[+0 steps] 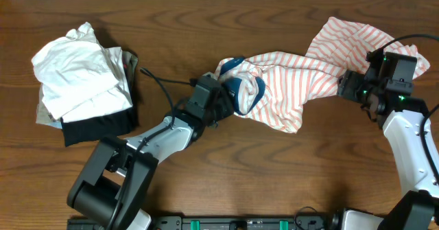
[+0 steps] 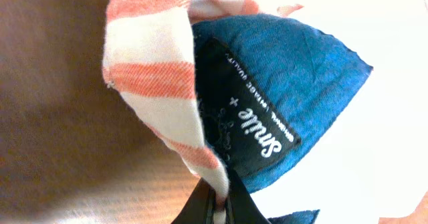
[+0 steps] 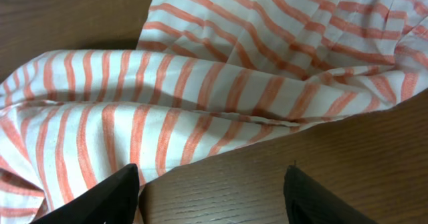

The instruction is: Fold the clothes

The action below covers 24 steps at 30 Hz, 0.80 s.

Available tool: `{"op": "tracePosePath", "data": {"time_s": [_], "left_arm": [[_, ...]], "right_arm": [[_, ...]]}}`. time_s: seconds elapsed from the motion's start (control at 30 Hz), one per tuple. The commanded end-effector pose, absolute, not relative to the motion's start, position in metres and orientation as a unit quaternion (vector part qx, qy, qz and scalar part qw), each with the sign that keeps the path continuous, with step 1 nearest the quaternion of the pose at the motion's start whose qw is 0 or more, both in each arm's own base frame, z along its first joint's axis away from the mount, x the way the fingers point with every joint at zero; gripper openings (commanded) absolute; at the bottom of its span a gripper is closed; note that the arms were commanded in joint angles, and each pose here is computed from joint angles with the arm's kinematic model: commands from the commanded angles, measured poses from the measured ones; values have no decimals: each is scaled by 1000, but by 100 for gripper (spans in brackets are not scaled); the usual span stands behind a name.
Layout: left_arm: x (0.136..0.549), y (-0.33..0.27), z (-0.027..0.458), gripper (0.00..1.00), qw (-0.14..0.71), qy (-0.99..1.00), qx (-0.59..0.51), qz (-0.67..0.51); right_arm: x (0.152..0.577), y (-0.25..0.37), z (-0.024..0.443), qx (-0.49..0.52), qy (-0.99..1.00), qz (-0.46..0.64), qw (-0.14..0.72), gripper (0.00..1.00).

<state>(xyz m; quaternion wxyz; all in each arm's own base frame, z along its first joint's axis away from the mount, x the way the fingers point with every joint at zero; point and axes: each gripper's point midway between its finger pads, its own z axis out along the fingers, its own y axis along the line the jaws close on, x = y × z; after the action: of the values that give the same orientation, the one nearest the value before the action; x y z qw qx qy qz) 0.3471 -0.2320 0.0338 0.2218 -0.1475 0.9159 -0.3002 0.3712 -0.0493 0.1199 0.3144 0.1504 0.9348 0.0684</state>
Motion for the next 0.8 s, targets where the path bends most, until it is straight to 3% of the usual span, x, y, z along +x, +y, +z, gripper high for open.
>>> {"op": "tracePosePath", "data": {"time_s": [0.0, 0.2, 0.37, 0.57, 0.77], "left_arm": [[373, -209, 62, 6, 293, 908, -111, -278], [412, -142, 163, 6, 431, 853, -132, -264], [406, -118, 234, 6, 501, 809, -131, -276], [392, -113, 277, 5, 556, 782, -93, -267], [386, -98, 297, 6, 596, 766, -86, -225]], "right_arm": [[370, -53, 118, 152, 936, 64, 311, 67], [370, -53, 118, 152, 936, 64, 311, 68], [370, -54, 118, 153, 936, 61, 310, 70], [368, -62, 108, 153, 942, 37, 297, 72], [369, -65, 80, 114, 957, 18, 266, 80]]}}
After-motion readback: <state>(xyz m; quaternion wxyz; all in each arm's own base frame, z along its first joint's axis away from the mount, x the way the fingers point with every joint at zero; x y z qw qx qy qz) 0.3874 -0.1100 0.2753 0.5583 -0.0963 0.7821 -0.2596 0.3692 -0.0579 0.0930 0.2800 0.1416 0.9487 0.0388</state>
